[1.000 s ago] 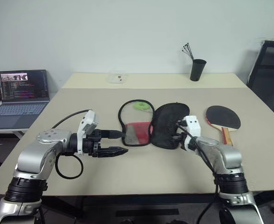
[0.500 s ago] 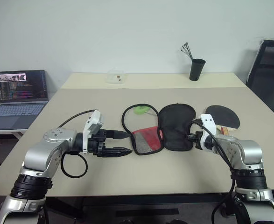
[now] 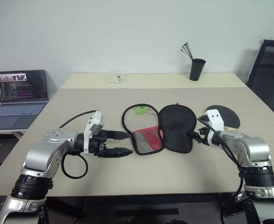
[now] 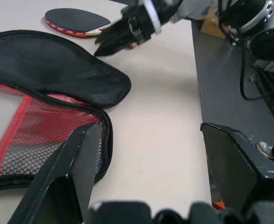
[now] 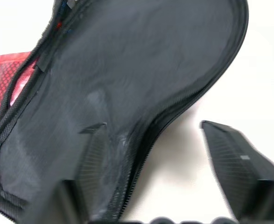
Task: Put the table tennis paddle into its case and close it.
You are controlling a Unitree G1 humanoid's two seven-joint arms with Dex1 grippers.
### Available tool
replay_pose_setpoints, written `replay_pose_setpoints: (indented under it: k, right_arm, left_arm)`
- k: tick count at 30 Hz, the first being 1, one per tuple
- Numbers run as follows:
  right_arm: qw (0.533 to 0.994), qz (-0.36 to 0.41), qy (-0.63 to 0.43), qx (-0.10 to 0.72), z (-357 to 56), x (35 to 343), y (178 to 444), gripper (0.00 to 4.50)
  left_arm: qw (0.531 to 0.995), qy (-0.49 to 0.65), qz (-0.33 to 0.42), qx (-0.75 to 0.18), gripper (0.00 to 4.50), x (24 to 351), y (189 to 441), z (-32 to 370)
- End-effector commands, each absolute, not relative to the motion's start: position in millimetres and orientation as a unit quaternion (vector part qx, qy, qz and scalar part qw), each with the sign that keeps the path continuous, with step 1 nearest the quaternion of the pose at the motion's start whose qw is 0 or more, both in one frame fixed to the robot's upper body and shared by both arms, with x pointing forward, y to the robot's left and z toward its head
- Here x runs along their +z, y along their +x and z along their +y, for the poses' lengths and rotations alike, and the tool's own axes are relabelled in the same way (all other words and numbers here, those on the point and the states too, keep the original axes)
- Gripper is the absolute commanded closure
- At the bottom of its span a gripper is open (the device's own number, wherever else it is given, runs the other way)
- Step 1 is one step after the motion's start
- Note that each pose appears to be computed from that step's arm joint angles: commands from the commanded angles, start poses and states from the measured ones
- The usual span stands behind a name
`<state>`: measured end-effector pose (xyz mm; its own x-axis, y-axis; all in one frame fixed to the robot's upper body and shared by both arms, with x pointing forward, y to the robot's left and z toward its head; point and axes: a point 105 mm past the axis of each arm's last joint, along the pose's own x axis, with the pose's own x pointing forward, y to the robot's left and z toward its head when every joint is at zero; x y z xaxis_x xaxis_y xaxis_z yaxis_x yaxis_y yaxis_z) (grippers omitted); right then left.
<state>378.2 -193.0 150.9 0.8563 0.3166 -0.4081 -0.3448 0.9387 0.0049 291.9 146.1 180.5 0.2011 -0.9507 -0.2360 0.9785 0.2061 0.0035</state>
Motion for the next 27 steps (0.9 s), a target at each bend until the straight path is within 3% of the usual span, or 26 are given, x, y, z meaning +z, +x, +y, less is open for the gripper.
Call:
replay_pose_setpoints:
  k: [1,5,10,27]
  right_arm:
    - [0.98,0.135,-0.045,0.136,-215.7,193.0,383.7,0.66]
    - [0.988,0.147,-0.034,0.014,-271.2,188.1,391.1,0.66]
    - [0.98,0.188,-0.009,-0.057,-298.2,164.5,393.6,0.66]
    - [0.966,0.249,0.008,-0.065,-292.8,118.9,412.5,0.66]
  left_arm:
    - [0.767,0.091,0.07,-0.632,0.79,188.7,289.6,141.8]
    - [0.764,0.097,0.071,-0.634,0.79,186.8,292.4,139.2]
    - [0.76,0.102,0.068,-0.638,0.79,188.4,297.3,136.1]
    - [0.762,0.107,0.063,-0.635,0.79,190.3,301.8,134.3]
